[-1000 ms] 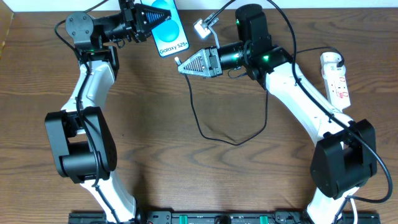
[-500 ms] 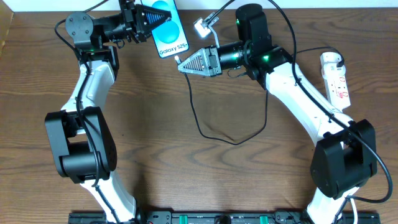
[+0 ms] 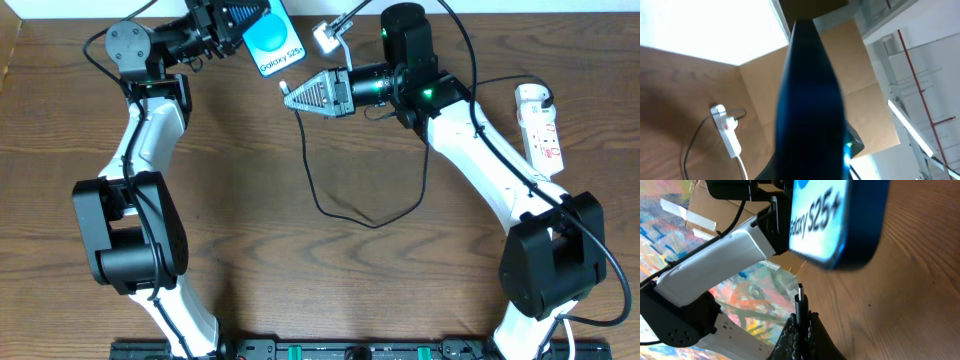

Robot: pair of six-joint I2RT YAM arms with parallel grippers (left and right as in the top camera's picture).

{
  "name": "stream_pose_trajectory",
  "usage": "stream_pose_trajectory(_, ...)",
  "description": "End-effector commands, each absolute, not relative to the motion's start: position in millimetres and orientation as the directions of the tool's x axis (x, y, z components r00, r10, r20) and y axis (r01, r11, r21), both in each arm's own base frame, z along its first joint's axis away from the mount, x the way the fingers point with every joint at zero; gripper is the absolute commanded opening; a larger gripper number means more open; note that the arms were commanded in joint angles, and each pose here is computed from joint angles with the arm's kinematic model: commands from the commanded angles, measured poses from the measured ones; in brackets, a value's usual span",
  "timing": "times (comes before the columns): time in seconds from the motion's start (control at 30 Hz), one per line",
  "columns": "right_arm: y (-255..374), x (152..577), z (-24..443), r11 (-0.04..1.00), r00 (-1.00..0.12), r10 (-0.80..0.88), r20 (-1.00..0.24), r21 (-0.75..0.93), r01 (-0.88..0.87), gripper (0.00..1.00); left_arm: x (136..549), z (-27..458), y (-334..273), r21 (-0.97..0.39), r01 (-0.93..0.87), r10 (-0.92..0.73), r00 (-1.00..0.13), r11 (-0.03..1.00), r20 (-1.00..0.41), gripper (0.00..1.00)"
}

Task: Plug charger to phone and switch on socket
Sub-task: 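Grasp the cable plug with the right gripper and lift it toward the phone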

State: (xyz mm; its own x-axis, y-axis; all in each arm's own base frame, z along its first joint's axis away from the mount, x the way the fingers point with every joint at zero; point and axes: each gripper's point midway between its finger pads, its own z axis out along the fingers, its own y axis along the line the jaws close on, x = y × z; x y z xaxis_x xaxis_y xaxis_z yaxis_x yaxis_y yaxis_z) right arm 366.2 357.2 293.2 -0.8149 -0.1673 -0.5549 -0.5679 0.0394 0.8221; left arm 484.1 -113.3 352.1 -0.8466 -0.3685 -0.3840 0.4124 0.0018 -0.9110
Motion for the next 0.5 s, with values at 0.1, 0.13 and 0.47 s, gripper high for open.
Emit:
stream_pose_trajectory(0.1,351,368,300,0.014,-0.819,-0.168,-0.549,0.829,-0.558,0.01,485,380,-102,-0.865,0.5,-0.432,-0.776,0.023,-0.46,0.07)
stream_pose_trajectory(0.13,348,370,302,0.007,-0.813,-0.164,-0.558,0.824,-0.567,0.01,484,379,-101,-0.866,0.5,-0.43,-0.777,0.025,-0.461,0.07)
stream_pose_trajectory(0.47,343,376,305,0.008,-0.814,-0.147,-0.563,0.822,-0.57,0.01,477,374,-109,-0.867,0.498,-0.378,-0.798,0.026,-0.469,0.07)
